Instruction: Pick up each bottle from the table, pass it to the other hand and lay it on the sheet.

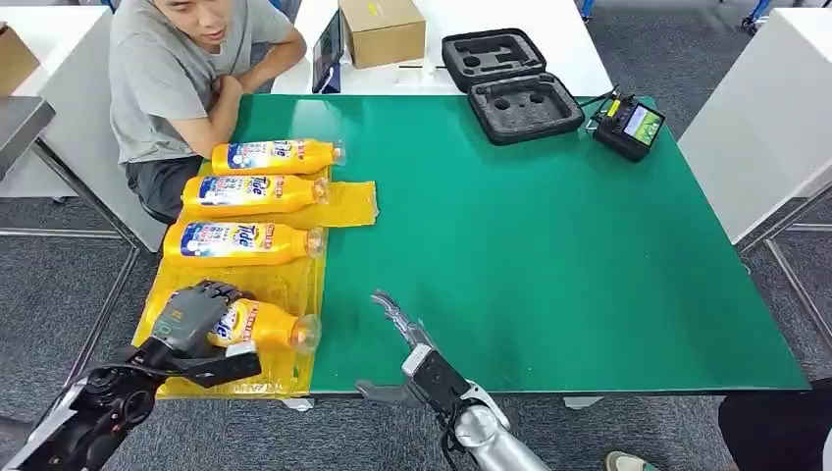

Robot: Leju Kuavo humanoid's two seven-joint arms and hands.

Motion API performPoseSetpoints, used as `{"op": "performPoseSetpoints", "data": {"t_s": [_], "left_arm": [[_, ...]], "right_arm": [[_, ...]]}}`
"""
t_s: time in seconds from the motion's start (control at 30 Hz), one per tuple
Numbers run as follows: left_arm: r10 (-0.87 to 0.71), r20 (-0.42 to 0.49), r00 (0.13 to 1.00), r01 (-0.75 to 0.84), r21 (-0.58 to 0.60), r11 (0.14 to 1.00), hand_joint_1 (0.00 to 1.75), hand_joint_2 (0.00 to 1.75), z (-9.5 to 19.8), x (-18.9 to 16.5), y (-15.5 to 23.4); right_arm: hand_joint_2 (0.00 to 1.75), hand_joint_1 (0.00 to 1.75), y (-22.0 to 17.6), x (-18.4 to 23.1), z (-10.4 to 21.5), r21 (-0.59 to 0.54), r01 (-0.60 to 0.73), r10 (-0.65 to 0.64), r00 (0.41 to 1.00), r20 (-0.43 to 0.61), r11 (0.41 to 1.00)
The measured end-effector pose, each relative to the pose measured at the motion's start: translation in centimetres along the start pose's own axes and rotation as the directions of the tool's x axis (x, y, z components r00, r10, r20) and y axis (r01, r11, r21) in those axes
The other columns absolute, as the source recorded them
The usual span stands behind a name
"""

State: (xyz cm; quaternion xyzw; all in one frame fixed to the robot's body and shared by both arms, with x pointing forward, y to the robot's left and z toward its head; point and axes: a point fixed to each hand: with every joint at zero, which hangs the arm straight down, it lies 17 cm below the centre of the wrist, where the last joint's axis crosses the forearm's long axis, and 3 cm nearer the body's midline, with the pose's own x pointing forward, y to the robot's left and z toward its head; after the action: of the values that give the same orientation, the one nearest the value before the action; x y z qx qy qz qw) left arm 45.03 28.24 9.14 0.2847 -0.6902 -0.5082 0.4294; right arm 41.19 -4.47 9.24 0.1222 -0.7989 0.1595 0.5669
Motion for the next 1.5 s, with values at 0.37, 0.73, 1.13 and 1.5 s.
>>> {"op": "performPoseSetpoints", "data": {"t_s": [0.37,0.73,1.13,1.5], "left_arm": [[-0.08,-0.019,0.997,0.082,0.118,0.99,1.75,1.75,-3.5,1.5,-1.5],[-0.066,-0.054,0.996,0.073,0.137,0.988,1.75,1.75,-7.2,2.5,-2.7],[-0.053,-0.058,0.997,0.06,0.129,0.99,1.75,1.75,-7.7,2.8,-3.2],[-0.071,-0.077,0.995,0.082,0.145,0.986,1.75,1.75,-7.9,2.7,-3.2]], "right_arm": [[1.75,0.0,-0.4,-0.2,-0.1,-0.019,-0.006,0.006,1.0,-0.005,1.0],[1.75,0.0,-0.4,-1.0,0.3,-0.024,-0.006,0.005,1.0,-0.029,1.0],[1.75,0.0,-0.4,-1.2,0.4,-0.024,-0.006,0.005,0.999,-0.036,1.0],[1.75,0.0,-0.3,-1.7,1.0,-0.03,-0.005,0.003,0.999,-0.051,1.0]]}}
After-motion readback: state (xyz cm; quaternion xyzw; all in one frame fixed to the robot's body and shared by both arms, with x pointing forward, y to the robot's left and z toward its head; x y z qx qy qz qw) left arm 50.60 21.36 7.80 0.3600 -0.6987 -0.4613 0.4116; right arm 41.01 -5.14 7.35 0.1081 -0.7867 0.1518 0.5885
